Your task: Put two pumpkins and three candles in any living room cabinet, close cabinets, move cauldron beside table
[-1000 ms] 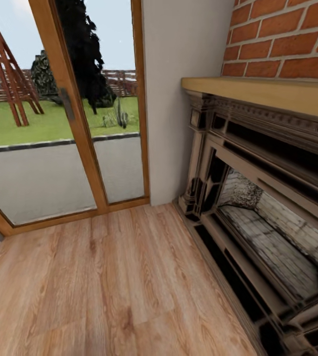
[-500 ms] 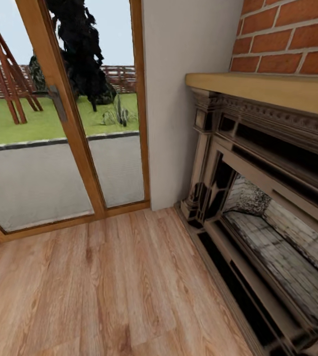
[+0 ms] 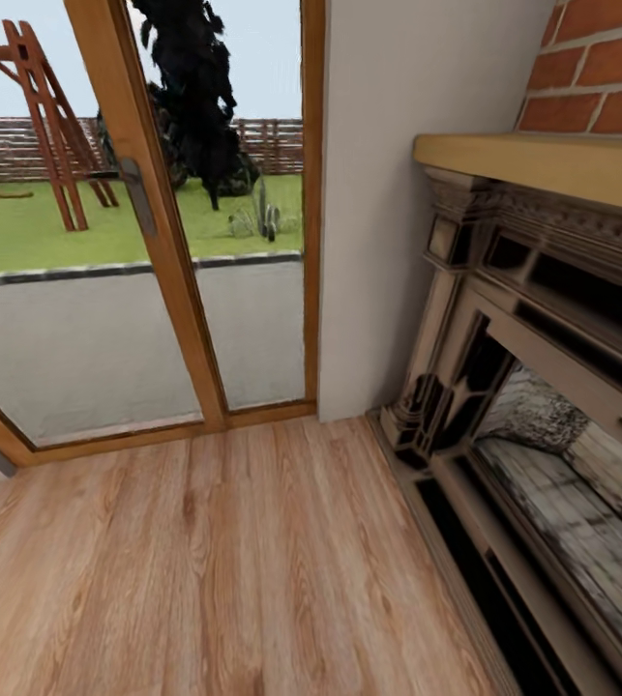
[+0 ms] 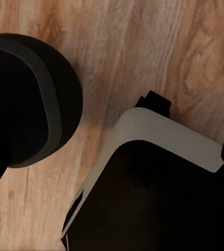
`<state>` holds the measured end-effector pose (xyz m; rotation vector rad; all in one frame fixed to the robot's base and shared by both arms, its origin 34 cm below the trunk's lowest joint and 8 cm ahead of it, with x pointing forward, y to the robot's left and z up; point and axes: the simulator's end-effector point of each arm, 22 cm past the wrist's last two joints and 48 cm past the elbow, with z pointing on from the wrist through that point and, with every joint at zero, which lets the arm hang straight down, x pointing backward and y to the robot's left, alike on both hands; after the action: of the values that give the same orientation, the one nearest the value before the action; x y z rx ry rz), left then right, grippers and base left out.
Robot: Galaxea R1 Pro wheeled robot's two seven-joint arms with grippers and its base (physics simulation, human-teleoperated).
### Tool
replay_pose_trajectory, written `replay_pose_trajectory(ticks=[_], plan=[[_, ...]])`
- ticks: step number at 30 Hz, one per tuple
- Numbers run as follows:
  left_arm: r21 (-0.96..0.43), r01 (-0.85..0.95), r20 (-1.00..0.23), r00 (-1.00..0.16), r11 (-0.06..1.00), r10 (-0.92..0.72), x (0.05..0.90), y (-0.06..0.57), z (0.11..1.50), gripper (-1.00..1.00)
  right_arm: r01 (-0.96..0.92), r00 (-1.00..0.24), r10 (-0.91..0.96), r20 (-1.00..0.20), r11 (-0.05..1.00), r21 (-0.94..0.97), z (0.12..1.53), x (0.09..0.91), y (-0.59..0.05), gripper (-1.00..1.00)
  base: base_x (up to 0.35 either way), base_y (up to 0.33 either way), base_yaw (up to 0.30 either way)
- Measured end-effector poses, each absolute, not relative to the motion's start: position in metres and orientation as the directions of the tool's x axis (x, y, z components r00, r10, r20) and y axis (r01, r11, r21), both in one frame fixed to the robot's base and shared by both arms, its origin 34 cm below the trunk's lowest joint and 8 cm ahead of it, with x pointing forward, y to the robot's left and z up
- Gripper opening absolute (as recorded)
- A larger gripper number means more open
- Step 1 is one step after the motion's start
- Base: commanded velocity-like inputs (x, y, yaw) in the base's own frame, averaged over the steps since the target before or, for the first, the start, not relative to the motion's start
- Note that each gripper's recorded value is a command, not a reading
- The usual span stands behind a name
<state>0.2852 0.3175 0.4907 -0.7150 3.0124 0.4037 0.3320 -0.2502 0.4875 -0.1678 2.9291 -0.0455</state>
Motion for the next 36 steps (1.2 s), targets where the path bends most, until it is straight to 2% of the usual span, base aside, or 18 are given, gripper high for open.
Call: replay_pose_trajectory(ticks=[11, 27, 36], plan=[[0.249, -0.441, -0.067, -0.896, 0.862, -0.439, 0.2807, 0.3168, 0.4890, 1.00, -0.110, -0.974, -0.116, -0.193, 0.993, -0.044, 0.4854, 0.3279, -0.2522, 1.00, 0.323, 0.000, 0.218], [0.249, -0.441, -0.066, -0.896, 0.862, -0.439, 0.2803, 0.3164, 0.4889, 1.00, -0.115, -0.974, -0.121, -0.193, 0.992, -0.043, 0.4852, 0.3277, -0.2534, 1.00, 0.323, 0.000, 0.011], [0.249, -0.441, -0.066, -0.896, 0.862, -0.439, 0.2803, 0.3164, 0.4889, 1.00, -0.115, -0.974, -0.121, -0.193, 0.992, -0.043, 0.4852, 0.3279, -0.2530, 1.00, 0.323, 0.000, 0.244]])
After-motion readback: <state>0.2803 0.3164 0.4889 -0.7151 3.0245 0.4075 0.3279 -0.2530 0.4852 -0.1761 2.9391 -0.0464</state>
